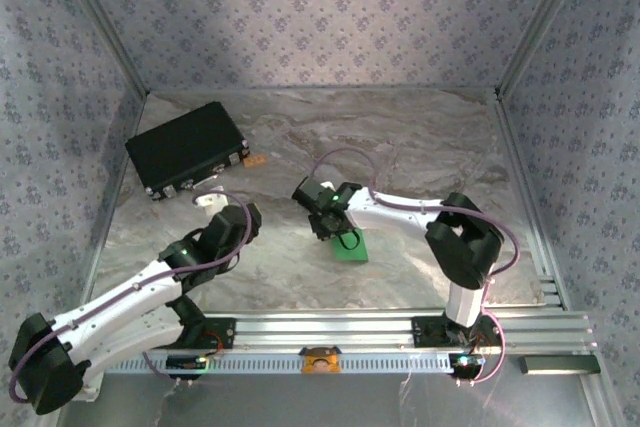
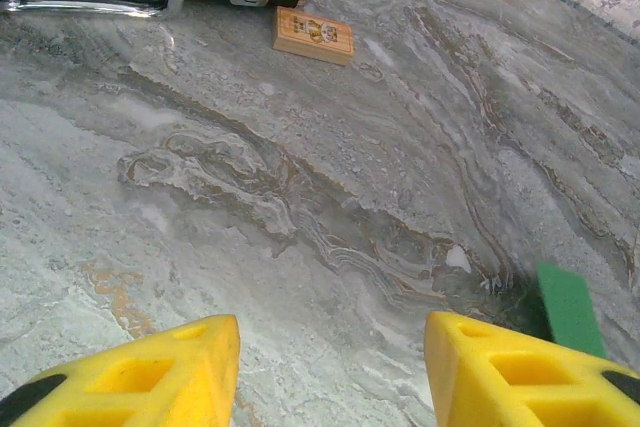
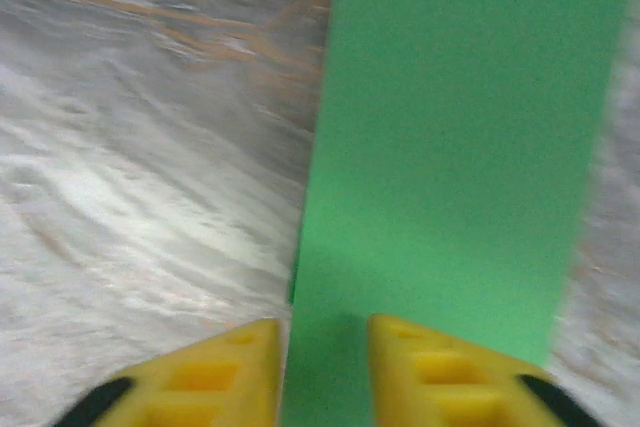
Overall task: Fold a paper plane with a square sheet of paper (pick it up from the middle)
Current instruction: Turn over the paper at the center of the table, then third fold the triangle at the center of the table.
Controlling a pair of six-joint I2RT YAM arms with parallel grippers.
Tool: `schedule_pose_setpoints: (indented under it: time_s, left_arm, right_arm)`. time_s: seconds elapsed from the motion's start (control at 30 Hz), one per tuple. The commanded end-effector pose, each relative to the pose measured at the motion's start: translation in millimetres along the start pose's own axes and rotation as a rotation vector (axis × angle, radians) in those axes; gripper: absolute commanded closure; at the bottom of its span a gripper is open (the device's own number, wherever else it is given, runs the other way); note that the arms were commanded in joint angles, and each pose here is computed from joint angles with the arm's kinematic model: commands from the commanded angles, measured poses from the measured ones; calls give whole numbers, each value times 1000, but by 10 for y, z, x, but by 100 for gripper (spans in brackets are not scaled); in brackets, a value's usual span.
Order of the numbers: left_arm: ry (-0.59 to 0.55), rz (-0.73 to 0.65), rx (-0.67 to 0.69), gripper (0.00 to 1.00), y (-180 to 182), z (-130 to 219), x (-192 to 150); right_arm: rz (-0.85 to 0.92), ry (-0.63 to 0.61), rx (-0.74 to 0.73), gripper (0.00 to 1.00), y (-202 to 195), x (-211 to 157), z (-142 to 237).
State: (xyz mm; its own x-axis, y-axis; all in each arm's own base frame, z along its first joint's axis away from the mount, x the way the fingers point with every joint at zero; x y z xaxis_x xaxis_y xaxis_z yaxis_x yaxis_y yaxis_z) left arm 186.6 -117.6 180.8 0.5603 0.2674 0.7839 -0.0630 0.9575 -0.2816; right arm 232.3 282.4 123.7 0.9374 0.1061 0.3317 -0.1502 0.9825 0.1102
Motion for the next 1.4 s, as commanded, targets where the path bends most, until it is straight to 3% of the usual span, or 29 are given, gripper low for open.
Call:
schedule_pose_setpoints:
  time_s: [0.0, 0.13, 0.33, 0.47, 0.87, 1.37]
  left_arm:
    - [3, -14, 16, 49, -10, -8, 30]
    - [31, -35, -7, 49, -85, -63, 10]
    - [139, -109, -151, 51, -423, -246, -62]
    - [271, -171, -264, 57, -741, -420, -155]
    - [528, -168, -465, 55, -1247, -774, -458]
    - [667, -70, -551, 54, -1363, -983, -644]
  right_arm:
    - [-58, 41, 291, 61, 17, 17, 170]
    - [-182, 14, 482, 56, -236, 55, 279]
    - [-384, 22, 561, 79, -832, 20, 169]
    - [-483, 44, 615, 92, -1085, -32, 69]
    - [-520, 121, 636, 96, -1133, -109, -167]
    - [-661, 219, 592, 96, -1342, -430, -560]
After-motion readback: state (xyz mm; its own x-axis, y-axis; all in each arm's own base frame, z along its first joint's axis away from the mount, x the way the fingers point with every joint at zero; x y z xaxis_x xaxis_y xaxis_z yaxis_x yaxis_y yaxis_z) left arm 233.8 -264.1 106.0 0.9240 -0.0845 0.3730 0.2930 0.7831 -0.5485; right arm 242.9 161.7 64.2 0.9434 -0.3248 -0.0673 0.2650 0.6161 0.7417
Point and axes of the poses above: each hand's point on the last joint's axis, 136 mm out from that joint toward the fingers, its own z axis back along the fingers, its own y axis along the line the jaws close on, x = y × z, the point moved 7 cm from there along z, back along the fingers, and after that the axes turned 12 degrees about -z, right-handed, at the moved point
